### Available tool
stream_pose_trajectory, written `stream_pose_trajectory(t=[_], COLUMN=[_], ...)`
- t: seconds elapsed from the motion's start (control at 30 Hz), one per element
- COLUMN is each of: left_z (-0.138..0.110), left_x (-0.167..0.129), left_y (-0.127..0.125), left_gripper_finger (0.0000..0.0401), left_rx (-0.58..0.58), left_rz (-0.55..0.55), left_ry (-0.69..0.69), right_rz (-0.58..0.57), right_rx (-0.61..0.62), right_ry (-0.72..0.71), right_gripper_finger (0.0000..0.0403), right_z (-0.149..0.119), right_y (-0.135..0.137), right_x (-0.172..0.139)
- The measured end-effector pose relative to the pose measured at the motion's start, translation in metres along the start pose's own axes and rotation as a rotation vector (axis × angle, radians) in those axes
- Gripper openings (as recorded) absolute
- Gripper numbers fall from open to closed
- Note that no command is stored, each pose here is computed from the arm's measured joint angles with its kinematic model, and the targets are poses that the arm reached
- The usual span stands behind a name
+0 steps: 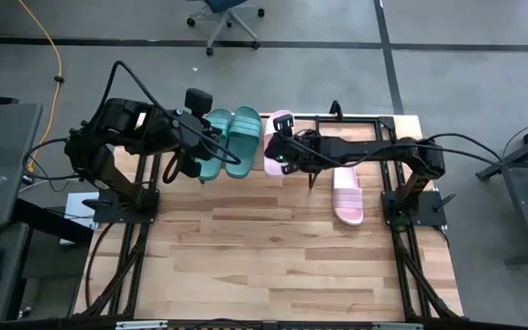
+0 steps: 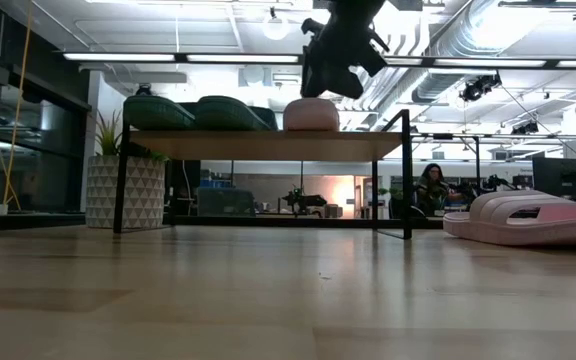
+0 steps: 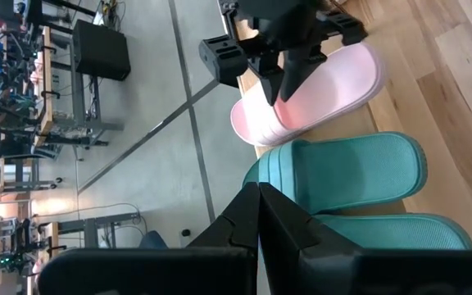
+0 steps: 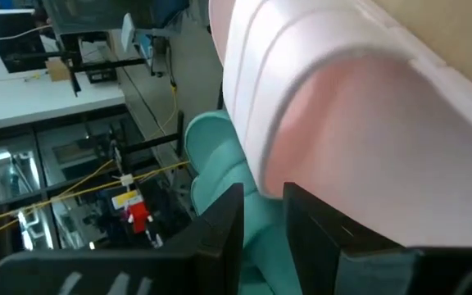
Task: Pick and place slides into the shelf
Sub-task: Put the left pink slide on the shelf
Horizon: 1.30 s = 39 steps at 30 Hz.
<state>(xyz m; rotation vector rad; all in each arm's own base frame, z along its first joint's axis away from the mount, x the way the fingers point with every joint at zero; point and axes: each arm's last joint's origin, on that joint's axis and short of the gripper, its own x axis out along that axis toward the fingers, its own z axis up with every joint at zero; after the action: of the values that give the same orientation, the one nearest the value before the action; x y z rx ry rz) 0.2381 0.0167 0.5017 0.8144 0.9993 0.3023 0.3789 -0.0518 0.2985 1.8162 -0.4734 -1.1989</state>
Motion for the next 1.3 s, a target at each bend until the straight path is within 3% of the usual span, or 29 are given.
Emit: stream_pose_trajectory(t=[0.2, 0.33, 0.53, 0.8, 0.93, 1.1, 1.3], left_z=[0.0, 0.0, 0.0, 0.0, 0.0, 0.001, 0.0], left_x=[0.0, 0.0, 0.0, 0.0, 0.0, 0.0, 0.008], left_y=[0.0, 0.0, 0.0, 0.0, 0.0, 0.0, 0.012], left_gripper_finger=[0.0001, 0.0001, 0.0001, 0.0001, 0.0001, 0.0001, 0.0001], left_rx=[0.012, 0.017, 0.027, 0.046, 0.05, 0.038, -0.075], left_rz=[0.0, 0.0, 0.0, 0.0, 0.0, 0.003, -0.073], left_ry=[0.0, 0.0, 0.0, 0.0, 0.0, -0.005, -0.114], right_rz=[-0.002, 0.022, 0.069, 0.135, 0.178, 0.21, 0.009], right_rx=[0.008, -0.079, -0.494, -0.995, -1.137, -1.289, -1.424], right_ry=[0.041, 0.068, 0.107, 0.277, 0.321, 0.483, 0.564], right_gripper_finger=[0.0078, 0.0078, 0.0078, 0.0078, 0.0078, 0.0078, 0.0078], right_z=[-0.011, -0.015, -0.004, 0.025, 0.04, 0.064, 0.098], right_y=[-0.009, -0.01, 0.01, 0.048, 0.063, 0.08, 0.078], right_x=[-0.012, -0.025, -0.045, -0.061, -0.062, -0.054, -0.033])
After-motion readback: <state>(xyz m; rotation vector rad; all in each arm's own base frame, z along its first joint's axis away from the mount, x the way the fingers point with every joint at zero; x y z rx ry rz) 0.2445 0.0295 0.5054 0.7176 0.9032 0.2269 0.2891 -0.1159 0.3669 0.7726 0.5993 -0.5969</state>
